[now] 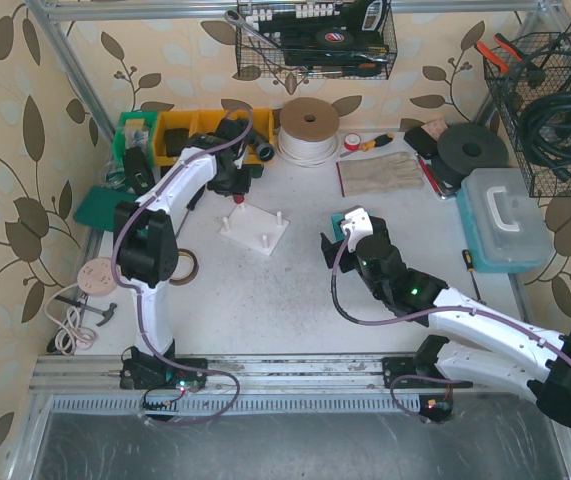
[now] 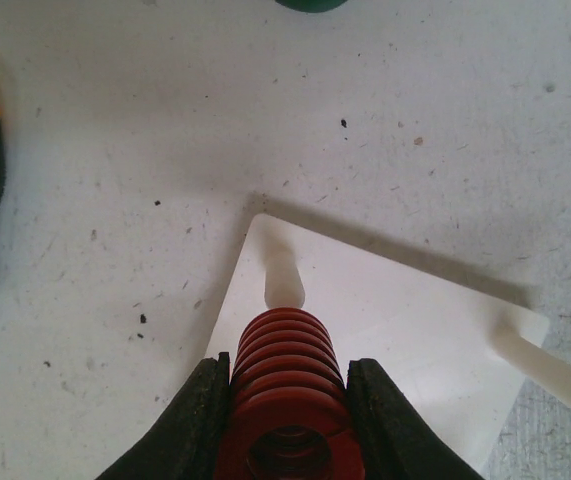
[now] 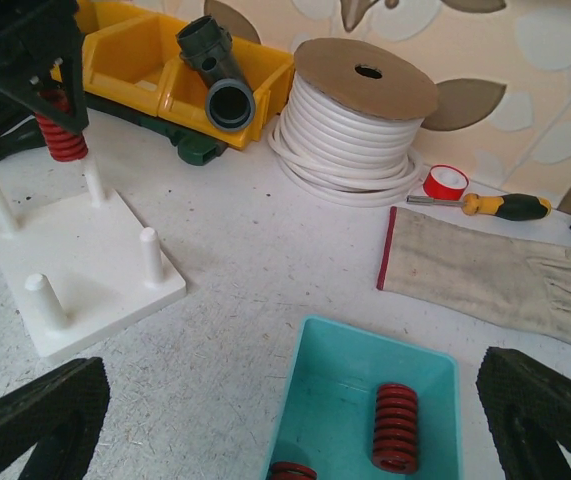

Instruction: Install the large spring

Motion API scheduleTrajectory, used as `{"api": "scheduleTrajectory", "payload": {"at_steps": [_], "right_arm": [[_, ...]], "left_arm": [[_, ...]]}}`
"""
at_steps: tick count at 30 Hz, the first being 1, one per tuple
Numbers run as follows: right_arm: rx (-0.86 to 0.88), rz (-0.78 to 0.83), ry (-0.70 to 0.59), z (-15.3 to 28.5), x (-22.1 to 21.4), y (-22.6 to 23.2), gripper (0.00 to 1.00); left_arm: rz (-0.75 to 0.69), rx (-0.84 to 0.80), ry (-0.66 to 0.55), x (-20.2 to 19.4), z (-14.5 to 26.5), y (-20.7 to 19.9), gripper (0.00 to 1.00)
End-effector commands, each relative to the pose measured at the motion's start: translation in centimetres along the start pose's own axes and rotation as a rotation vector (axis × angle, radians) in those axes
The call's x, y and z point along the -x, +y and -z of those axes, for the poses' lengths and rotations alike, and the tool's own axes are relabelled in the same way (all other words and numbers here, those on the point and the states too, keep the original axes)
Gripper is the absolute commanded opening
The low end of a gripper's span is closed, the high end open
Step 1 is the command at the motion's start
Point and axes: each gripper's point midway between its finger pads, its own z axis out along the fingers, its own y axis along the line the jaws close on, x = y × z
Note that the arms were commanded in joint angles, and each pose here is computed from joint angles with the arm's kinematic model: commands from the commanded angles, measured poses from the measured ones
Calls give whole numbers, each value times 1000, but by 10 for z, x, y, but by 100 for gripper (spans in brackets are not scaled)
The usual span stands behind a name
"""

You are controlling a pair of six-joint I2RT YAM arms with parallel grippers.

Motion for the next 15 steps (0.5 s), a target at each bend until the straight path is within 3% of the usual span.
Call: {"api": "scheduleTrajectory", "payload": {"at_steps": [1, 15], "right_arm": [[-23, -17, -10, 1, 0, -4, 99], [-24, -5, -3, -1, -1, -3, 99]], "left_arm": [[-22, -32, -26, 17, 12, -9, 0], [-38, -14, 23, 16, -17, -6, 0]]}}
